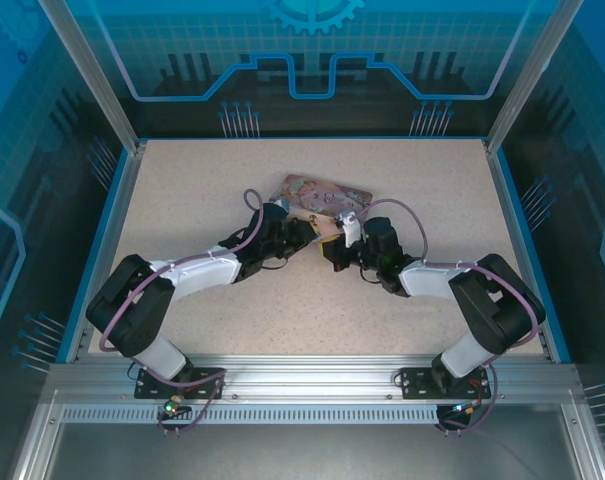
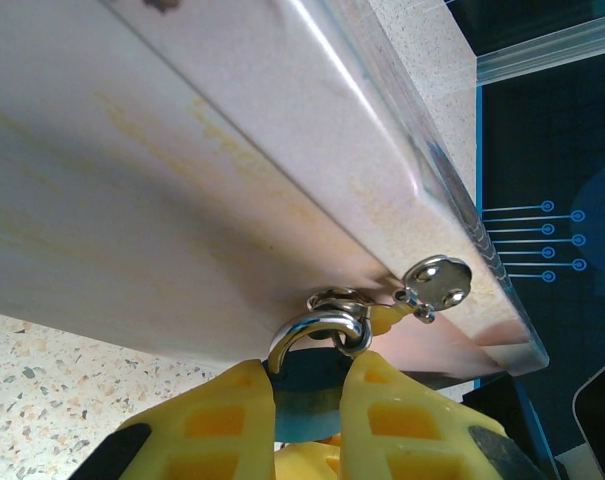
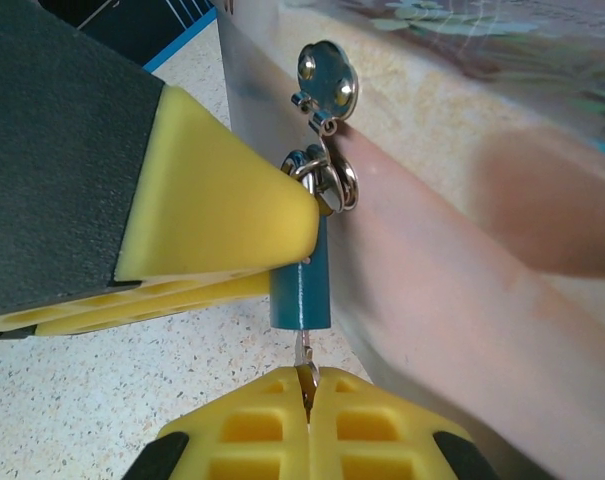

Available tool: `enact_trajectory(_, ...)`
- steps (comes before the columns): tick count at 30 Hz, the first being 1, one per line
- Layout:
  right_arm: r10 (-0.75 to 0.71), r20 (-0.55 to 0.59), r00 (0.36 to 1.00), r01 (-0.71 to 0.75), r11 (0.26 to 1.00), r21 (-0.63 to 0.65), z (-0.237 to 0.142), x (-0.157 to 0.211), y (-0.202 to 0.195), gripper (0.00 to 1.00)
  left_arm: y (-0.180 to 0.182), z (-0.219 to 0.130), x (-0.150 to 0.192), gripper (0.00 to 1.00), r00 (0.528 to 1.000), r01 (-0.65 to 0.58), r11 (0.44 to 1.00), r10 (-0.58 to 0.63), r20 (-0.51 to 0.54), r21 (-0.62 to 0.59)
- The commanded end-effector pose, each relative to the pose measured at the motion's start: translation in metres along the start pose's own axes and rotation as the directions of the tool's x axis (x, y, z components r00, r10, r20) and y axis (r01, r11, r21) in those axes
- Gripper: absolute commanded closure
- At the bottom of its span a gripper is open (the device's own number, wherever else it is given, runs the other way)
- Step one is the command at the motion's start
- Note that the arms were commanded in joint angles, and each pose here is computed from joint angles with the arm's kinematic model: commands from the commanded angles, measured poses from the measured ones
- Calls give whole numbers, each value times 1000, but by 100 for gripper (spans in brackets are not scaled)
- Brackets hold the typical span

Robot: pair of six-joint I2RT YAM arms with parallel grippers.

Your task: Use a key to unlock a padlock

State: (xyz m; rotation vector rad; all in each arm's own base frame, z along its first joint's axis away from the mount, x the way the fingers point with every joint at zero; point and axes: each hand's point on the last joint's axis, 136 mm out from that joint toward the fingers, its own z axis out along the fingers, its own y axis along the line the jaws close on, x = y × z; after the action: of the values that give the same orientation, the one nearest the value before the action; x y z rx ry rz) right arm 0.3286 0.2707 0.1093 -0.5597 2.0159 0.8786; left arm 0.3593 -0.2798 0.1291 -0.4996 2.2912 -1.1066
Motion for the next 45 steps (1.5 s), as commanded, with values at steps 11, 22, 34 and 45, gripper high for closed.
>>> enact_trajectory(11, -57, 171, 984, 63, 998, -30, 13, -58, 3, 100, -5, -4, 10, 100, 999, 19, 1000, -18, -45, 22)
enact_trajectory(22, 29, 65, 997, -28, 999, -15, 20, -16, 2, 100, 12, 4, 16, 100, 998, 48, 999, -48, -45, 3)
enact_trajectory(34, 152, -36, 988, -149, 987, 66, 27, 34, -19, 100, 37, 13, 27, 78, 997, 59, 997, -61, -36, -53)
enact_trajectory(45, 276, -57, 959, -274, 960, 51, 20, 39, -9, 100, 44, -16, 9, 41, 992, 95, 995, -95, 81, -6)
